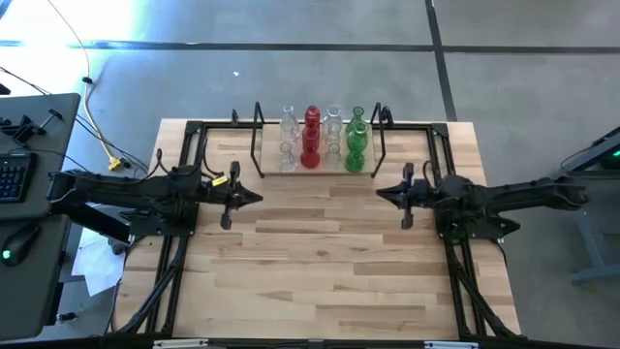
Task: Sort vases onto shelf
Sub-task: Return to Home Position
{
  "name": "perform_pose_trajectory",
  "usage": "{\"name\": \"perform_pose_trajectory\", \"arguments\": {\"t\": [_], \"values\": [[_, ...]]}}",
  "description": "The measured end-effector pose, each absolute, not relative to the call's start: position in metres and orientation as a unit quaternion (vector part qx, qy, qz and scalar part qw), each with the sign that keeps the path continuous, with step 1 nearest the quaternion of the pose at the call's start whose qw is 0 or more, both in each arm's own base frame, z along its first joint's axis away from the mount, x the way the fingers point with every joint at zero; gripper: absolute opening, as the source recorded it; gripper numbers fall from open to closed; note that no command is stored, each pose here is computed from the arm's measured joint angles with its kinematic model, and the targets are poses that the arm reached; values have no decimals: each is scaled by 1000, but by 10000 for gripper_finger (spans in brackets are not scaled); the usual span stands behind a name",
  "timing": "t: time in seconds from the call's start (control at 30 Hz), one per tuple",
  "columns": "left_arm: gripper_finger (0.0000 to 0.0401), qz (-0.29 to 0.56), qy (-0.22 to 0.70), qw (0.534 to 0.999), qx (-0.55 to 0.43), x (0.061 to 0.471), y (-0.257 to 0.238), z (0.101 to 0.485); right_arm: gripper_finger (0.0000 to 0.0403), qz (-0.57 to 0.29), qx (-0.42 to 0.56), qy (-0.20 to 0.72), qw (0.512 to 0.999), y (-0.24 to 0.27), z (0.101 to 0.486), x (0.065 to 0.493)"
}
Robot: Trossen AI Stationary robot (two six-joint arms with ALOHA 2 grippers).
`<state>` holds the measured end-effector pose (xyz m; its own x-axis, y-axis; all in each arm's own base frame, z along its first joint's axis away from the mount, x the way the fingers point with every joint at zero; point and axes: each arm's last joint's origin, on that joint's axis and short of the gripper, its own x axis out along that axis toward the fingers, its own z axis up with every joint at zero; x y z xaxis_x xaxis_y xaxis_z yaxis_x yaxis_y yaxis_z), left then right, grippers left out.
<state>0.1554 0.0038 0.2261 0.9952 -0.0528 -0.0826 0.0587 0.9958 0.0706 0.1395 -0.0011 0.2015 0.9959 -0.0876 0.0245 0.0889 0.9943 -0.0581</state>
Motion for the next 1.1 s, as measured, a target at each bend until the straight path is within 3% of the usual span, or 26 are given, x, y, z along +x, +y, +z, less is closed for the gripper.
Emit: {"name": "perform_pose_trajectory", "arguments": {"t": [0.5,0.67,0.97,1.1], "values": [[0,5,4,1000,13,122,10,192,0,-68,-38,-49,996,-3,189,93],[0,-12,-12,1000,8,108,9,189,0,-73,-31,-35,996,-5,183,95],[0,20,17,1000,0,92,12,178,0,-85,-13,-24,996,-12,171,96],[0,54,-17,998,-9,96,16,170,0,-94,-18,-23,995,-16,171,96]]}}
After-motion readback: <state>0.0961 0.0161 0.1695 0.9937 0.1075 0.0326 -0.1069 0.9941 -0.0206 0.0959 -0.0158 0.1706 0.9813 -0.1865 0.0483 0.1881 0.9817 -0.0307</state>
